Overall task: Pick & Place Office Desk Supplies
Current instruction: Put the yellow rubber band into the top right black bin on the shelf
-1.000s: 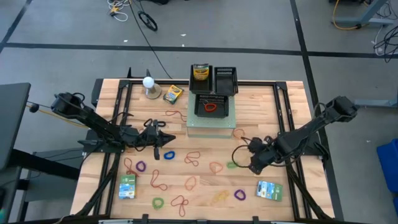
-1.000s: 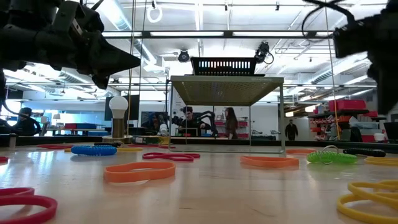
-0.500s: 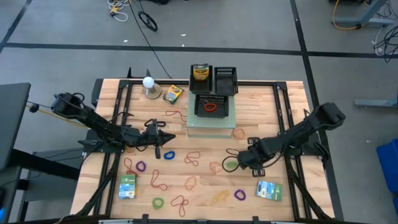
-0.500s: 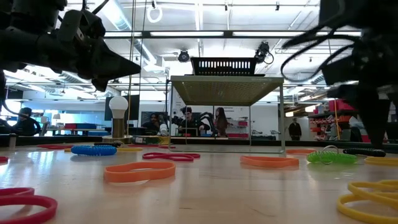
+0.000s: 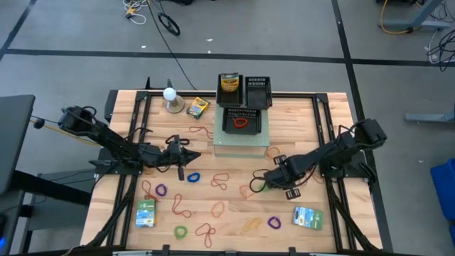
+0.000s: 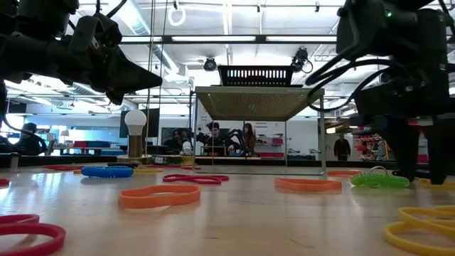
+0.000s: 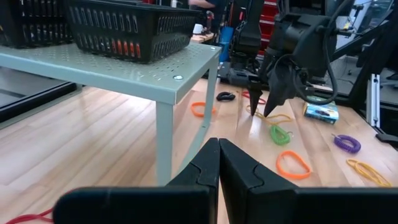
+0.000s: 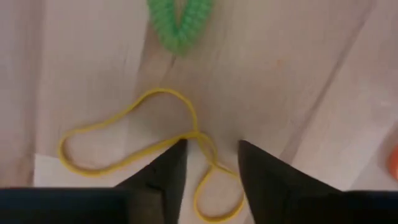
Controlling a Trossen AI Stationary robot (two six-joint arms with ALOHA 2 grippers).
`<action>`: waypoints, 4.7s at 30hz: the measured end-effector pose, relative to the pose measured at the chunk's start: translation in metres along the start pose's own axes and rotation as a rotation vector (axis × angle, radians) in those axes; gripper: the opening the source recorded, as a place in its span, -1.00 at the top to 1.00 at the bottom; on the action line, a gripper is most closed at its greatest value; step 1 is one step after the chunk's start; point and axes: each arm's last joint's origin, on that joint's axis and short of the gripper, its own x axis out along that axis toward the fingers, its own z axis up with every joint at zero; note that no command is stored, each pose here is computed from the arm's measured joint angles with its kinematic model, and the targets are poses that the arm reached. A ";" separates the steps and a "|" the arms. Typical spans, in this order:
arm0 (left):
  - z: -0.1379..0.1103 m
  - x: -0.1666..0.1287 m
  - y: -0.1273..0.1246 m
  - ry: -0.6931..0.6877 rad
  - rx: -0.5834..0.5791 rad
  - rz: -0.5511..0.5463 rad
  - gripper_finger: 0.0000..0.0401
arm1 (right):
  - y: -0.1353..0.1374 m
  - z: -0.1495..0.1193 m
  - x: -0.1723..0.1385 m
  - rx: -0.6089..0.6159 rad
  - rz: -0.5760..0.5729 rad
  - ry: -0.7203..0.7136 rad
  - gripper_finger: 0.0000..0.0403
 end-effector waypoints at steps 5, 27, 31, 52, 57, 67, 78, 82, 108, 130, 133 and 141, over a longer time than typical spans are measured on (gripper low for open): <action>0.000 0.000 0.000 0.001 -0.008 0.000 0.95 | -0.003 0.001 -0.001 -0.010 0.015 0.009 0.64; -0.003 0.000 0.001 0.032 0.014 0.005 0.95 | -0.004 0.067 -0.156 0.092 -0.012 -0.295 0.99; -0.003 0.000 0.001 0.032 0.013 0.005 0.95 | -0.021 0.070 -0.198 0.110 -0.067 -0.396 0.99; -0.003 0.000 0.001 0.031 0.018 0.007 0.95 | -0.210 -0.016 -0.316 0.603 -0.664 -0.549 0.99; -0.003 0.000 0.001 0.031 0.019 0.008 0.95 | -0.247 -0.022 -0.300 0.661 -0.640 -0.501 0.99; -0.003 0.000 0.001 0.031 0.019 0.008 0.95 | -0.294 -0.005 -0.248 0.712 -0.518 -0.388 0.99; -0.003 0.000 0.001 0.031 0.019 0.008 0.95 | -0.300 -0.002 -0.227 0.756 -0.436 -0.290 0.99; -0.003 0.000 0.001 0.031 0.018 0.008 0.95 | -0.297 -0.006 -0.225 0.795 -0.425 -0.237 0.96; -0.002 0.000 0.000 0.018 -0.048 0.006 0.95 | -0.295 -0.013 -0.241 0.815 -0.409 -0.346 0.96; -0.002 0.000 0.001 0.016 -0.046 0.021 0.95 | -0.313 -0.003 -0.209 0.772 -0.327 -0.265 0.99; -0.003 0.000 0.001 0.022 -0.042 0.022 0.95 | -0.319 -0.001 -0.198 0.787 -0.332 -0.219 0.99; -0.003 0.000 0.001 0.026 -0.045 0.026 0.95 | -0.317 0.005 -0.195 0.793 -0.355 -0.199 0.99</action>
